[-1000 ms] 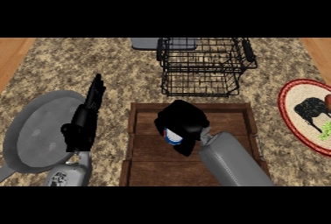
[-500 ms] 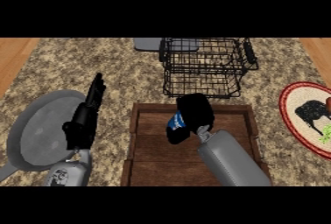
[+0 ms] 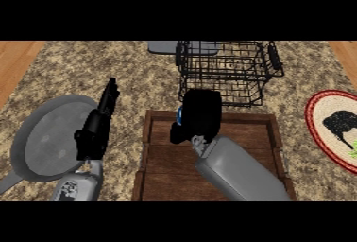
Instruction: Pick the can from the tray and place it in the tiered basket
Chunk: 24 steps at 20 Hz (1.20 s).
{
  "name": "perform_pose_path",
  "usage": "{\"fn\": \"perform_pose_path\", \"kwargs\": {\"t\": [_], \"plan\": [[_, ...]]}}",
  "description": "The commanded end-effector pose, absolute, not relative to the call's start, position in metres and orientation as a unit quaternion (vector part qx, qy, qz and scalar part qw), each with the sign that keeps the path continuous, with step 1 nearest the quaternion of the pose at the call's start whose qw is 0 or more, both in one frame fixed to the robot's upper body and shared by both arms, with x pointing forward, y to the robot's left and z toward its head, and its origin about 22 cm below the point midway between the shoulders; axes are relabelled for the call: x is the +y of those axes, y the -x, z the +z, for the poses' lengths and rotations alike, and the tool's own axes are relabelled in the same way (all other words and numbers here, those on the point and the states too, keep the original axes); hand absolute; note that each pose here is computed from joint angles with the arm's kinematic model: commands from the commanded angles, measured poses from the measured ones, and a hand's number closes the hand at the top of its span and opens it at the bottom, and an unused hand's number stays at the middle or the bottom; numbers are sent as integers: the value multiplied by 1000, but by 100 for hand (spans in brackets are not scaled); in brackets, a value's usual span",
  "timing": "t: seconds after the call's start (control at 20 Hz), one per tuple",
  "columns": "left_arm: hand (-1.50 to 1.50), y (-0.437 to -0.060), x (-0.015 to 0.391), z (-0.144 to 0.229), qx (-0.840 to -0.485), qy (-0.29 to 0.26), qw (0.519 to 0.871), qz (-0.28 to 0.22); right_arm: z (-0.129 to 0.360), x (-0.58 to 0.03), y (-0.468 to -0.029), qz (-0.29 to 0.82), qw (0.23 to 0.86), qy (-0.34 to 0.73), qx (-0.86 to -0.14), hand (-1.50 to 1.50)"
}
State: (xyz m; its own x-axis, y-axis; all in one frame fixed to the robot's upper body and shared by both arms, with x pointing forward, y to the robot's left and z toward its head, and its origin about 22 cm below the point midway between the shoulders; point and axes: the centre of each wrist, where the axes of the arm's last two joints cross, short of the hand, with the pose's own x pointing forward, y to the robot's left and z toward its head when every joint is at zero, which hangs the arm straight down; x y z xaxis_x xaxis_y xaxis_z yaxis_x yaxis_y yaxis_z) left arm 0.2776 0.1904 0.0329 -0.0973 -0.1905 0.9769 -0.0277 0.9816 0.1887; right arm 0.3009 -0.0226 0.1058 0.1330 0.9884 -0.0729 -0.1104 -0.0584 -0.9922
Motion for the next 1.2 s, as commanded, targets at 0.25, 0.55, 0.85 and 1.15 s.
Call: {"fn": "perform_pose_path", "kwargs": {"t": [0.25, 0.55, 0.85, 1.15], "plan": [[0, -273, 204, 22, -732, -83, 675, -51, 227, 6, -285, 392, 546, 591, -445, 150], [0, -270, 194, 31, -730, -86, 675, -57, 265, 8, -291, 359, 563, 590, -454, 150], [0, -275, 185, 33, -738, -79, 668, -54, 300, 0, -312, 294, 615, 514, -520, 150], [0, -283, 208, 28, -735, -82, 671, -56, 287, 8, -332, 295, 606, 542, -503, 150]]}}
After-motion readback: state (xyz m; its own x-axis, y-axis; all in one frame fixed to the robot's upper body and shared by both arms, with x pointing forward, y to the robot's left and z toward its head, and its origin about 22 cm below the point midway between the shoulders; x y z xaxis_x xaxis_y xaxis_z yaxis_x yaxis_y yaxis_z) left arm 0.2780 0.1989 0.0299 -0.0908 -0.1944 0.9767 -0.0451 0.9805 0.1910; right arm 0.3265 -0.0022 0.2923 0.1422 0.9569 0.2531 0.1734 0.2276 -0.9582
